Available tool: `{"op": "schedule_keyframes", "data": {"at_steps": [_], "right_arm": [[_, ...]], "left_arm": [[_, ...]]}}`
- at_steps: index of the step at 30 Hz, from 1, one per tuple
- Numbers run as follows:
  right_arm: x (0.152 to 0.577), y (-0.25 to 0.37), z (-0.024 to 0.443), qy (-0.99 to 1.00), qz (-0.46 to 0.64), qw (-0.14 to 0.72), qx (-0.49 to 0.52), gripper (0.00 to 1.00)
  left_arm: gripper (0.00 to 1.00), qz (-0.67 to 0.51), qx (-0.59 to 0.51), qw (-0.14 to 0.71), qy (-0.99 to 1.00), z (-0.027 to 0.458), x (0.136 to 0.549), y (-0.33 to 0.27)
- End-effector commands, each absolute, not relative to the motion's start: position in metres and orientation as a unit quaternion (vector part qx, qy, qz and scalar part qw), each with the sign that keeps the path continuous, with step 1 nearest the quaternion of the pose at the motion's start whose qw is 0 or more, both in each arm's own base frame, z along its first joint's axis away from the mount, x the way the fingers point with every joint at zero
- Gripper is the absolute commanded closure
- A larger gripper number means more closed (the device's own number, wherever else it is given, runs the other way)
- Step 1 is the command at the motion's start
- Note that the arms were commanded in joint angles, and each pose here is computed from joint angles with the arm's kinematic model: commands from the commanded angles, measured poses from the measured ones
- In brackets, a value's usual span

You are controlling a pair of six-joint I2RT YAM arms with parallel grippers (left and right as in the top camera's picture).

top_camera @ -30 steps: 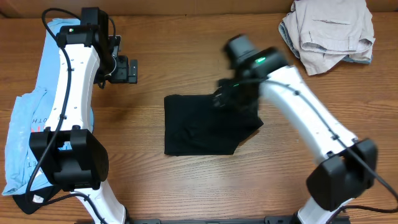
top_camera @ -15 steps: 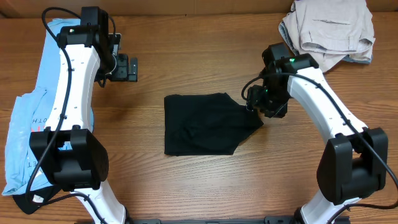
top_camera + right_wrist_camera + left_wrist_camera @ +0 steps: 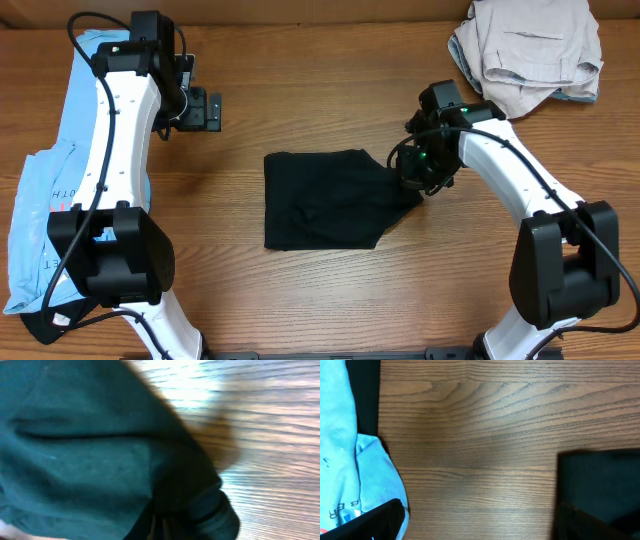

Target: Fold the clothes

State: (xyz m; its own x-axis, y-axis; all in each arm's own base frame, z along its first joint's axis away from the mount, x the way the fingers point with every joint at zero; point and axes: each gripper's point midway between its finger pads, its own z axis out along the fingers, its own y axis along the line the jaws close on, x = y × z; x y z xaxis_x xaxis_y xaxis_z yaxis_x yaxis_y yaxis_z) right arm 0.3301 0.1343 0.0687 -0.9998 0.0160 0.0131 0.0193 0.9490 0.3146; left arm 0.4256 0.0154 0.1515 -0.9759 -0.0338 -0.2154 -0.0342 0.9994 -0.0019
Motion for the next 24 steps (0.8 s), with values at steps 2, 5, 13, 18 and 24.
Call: {"op": "schedule_keyframes", "data": {"at_steps": [2, 5, 13, 18, 24], "right_arm": [[0.350, 0.170, 0.108, -0.979, -0.193, -0.050, 0.042, 0.96], [0.368, 0.198, 0.138, -0.970, -0.211, -0.100, 0.068, 0.96], [0.386, 0.272, 0.160, -0.947, -0.249, -0.179, 0.097, 0.96], [0.390, 0.310, 0.142, -0.938, -0.267, -0.186, 0.117, 0.96], [0.383, 0.355, 0.124, -0.926, -0.294, -0.186, 0.144, 0.83]], "left_arm": [[0.00, 0.003, -0.010, 0.106, 0.994, 0.149, 0.425, 0.015], [0.01, -0.004, -0.009, 0.106, 0.994, 0.149, 0.425, 0.013], [0.00, -0.007, -0.009, 0.106, 0.994, 0.149, 0.425, 0.012], [0.00, -0.007, -0.009, 0.107, 0.994, 0.149, 0.426, 0.011], [0.00, -0.011, -0.007, 0.109, 0.994, 0.149, 0.427, 0.009]]}}
